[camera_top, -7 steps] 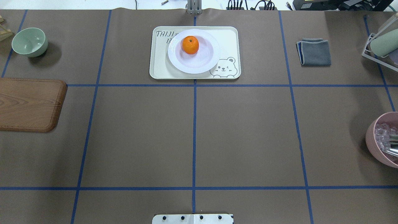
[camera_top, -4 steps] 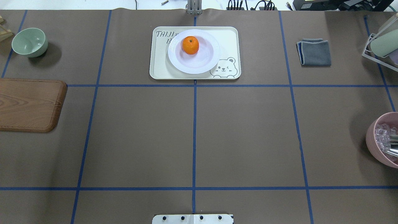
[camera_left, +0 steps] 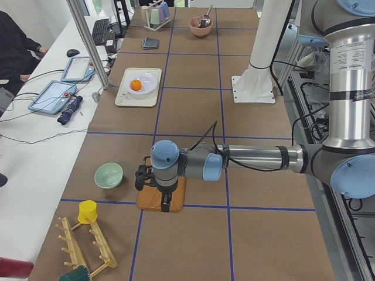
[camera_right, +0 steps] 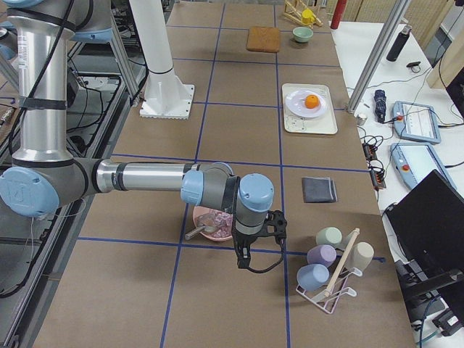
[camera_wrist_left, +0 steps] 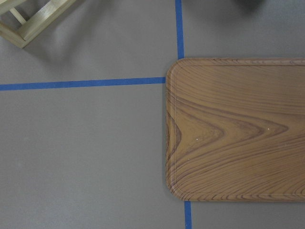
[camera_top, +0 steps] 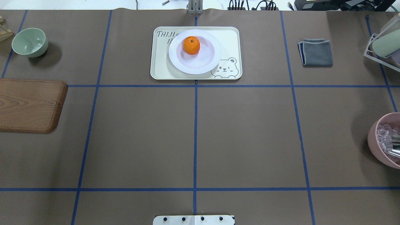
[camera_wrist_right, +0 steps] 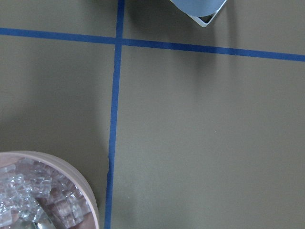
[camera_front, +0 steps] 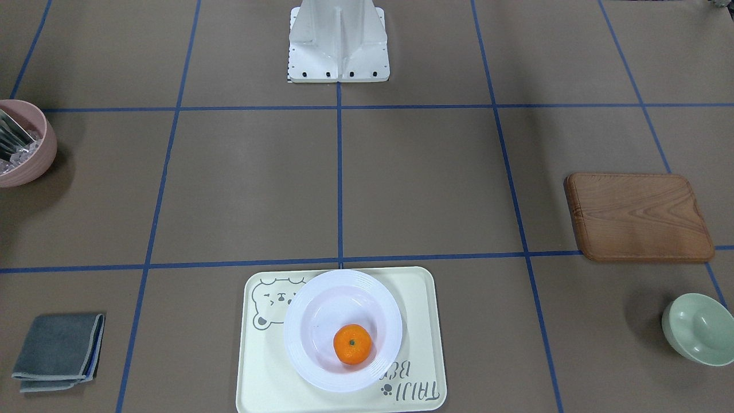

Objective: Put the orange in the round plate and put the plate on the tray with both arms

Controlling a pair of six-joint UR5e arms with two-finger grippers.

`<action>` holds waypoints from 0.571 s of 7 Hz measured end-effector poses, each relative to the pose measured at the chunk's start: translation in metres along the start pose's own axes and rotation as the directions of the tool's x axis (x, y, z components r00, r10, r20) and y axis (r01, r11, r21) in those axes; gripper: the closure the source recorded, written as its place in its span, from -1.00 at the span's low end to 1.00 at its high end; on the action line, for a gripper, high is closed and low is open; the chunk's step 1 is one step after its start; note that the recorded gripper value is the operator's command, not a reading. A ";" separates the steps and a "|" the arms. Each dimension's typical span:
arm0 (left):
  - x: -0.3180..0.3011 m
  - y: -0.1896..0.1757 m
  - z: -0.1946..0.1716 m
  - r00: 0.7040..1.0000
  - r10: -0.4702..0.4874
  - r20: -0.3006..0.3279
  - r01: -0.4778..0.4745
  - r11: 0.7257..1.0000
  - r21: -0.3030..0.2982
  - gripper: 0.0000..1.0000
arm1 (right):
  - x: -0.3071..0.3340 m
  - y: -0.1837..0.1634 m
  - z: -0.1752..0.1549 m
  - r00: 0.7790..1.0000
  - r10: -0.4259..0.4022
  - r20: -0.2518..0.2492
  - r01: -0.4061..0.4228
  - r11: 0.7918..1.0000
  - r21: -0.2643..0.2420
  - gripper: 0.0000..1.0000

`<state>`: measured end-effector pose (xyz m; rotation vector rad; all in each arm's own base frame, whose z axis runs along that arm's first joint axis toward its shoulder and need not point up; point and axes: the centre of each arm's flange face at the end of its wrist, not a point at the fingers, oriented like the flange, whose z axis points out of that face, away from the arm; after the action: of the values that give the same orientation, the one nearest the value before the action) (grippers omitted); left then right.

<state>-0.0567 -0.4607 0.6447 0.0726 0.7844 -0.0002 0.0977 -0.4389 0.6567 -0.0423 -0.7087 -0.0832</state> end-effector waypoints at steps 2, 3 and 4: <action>0.000 -0.001 0.000 1.000 -0.003 0.000 0.003 1.000 0.000 -0.97 | -0.014 -0.009 0.004 1.000 0.025 0.015 -0.025 1.000 0.017 -1.00; 0.000 -0.001 0.000 1.000 -0.003 0.000 0.003 1.000 0.000 -0.97 | -0.017 -0.011 0.004 0.999 0.028 0.017 -0.028 0.999 0.023 -1.00; 0.000 -0.001 0.000 1.000 -0.003 0.001 0.003 1.000 0.000 -0.97 | -0.019 -0.011 0.004 0.999 0.027 0.017 -0.027 0.999 0.026 -1.00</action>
<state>-0.0564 -0.4615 0.6445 0.0713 0.7839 -0.0032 0.0802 -0.4488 0.6475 -0.0274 -0.7257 -0.0474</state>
